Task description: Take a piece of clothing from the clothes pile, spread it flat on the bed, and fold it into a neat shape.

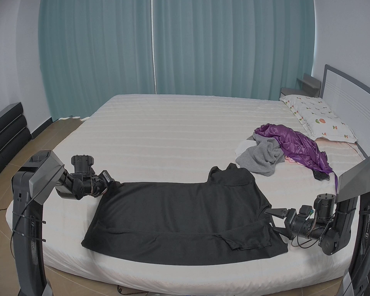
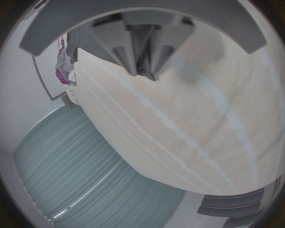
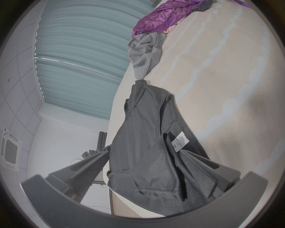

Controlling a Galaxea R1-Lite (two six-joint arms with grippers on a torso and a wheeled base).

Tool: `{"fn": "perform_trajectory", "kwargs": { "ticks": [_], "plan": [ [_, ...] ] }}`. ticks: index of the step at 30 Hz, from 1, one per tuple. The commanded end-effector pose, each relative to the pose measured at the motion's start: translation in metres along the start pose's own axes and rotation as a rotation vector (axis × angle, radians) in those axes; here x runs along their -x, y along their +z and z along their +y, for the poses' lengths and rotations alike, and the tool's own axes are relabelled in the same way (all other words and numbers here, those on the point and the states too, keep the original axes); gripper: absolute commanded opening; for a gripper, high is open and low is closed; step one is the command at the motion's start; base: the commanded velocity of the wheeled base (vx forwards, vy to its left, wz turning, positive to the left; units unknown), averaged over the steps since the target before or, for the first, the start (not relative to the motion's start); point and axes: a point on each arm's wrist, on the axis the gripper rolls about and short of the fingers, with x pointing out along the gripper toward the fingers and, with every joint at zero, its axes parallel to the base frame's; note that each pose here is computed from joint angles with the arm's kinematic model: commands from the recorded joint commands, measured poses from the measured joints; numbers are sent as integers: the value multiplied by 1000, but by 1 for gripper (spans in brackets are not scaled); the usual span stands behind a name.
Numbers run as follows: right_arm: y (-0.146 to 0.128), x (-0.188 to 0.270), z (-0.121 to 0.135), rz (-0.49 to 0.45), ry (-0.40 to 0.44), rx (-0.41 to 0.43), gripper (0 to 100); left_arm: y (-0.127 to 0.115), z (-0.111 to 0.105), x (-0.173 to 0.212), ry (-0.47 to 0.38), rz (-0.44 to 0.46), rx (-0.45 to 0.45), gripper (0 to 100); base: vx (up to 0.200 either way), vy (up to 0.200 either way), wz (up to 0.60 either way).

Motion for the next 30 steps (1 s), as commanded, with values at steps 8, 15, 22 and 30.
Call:
{"fn": "perform_trajectory", "kwargs": {
  "ticks": [8, 15, 22, 30],
  "plan": [
    [1, -1, 1, -11, 7, 9, 100, 4, 6, 6, -11, -42, 49, 0, 0, 0, 0],
    [3, -7, 17, -81, 15, 76, 100, 2, 7, 8, -18, -50, 63, 0, 0, 0, 0],
    [16, -32, 42, -191, 79, 189, 100, 9, 0, 15, -35, -66, 150, 0, 0, 0, 0],
    [54, -80, 56, -202, 6, 278, 100, 6, 6, 17, -19, -56, 159, 0, 0, 0, 0]
  ]
}}
